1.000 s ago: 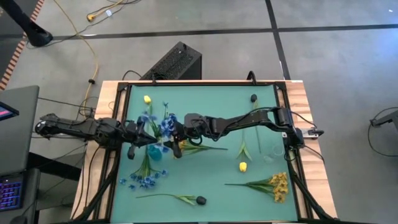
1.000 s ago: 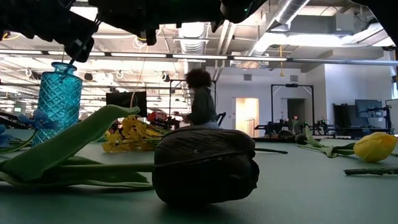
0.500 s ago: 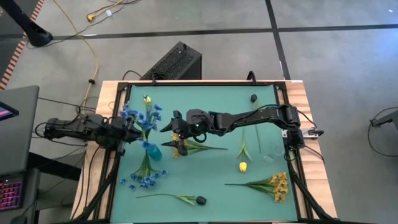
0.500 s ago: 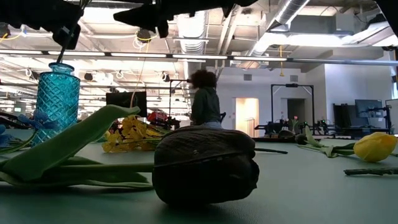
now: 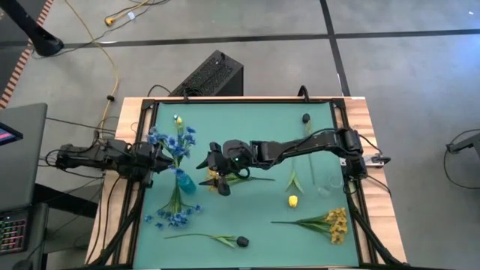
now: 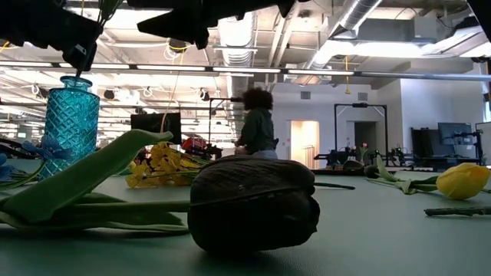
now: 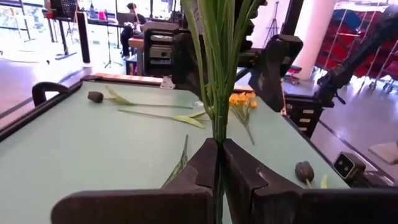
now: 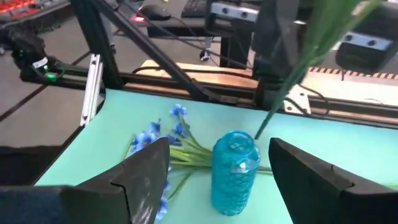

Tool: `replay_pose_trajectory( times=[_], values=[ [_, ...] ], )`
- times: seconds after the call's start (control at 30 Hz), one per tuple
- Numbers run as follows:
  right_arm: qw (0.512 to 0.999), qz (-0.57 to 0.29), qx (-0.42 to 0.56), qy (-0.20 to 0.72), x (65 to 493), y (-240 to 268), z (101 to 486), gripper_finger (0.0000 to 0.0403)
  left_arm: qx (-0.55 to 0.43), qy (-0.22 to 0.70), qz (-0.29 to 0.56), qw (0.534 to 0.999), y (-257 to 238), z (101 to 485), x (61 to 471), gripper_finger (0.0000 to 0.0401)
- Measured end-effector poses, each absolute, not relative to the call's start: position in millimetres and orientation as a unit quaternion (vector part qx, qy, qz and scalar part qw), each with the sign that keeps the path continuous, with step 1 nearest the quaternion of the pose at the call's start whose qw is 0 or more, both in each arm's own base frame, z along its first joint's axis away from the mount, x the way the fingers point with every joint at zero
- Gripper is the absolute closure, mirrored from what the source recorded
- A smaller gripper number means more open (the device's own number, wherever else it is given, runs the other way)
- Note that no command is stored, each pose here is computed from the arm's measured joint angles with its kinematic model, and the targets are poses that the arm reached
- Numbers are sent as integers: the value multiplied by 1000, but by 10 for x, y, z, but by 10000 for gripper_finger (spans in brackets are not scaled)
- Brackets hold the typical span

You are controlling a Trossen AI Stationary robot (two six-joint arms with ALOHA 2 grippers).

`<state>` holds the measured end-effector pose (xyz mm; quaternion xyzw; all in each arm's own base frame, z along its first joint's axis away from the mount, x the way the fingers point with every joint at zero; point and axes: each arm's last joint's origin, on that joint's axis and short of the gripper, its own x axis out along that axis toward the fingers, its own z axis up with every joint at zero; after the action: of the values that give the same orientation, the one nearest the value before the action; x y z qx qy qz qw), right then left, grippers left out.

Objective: Sort flowers into vase by color
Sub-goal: Put the top blue flowers into the blue vase

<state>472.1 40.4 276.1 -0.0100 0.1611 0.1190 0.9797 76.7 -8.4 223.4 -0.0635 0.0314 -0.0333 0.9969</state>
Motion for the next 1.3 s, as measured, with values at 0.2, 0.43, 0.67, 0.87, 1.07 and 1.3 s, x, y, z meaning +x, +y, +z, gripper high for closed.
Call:
replay_pose_trajectory(
  times=[0.2,0.43,0.67,0.87,1.07,1.3],
  values=[
    [982,129,-25,138,4730,490,2788,101,-63,35,-34,997,-88,2162,797,401],
    [984,130,-32,120,4735,513,2771,101,-52,-23,-42,997,-84,2370,749,401],
    [995,75,-43,50,4770,437,2908,101,-46,-85,-79,992,-101,2514,721,401],
    [997,73,-16,25,4780,347,2961,101,-53,-120,-68,989,-103,2478,791,401],
    [998,64,-2,23,4781,362,2965,101,-56,-116,-42,991,-110,2401,958,401],
    [999,35,-1,28,4784,333,2955,101,-57,-125,-51,989,-145,2431,1184,401]
  ],
)
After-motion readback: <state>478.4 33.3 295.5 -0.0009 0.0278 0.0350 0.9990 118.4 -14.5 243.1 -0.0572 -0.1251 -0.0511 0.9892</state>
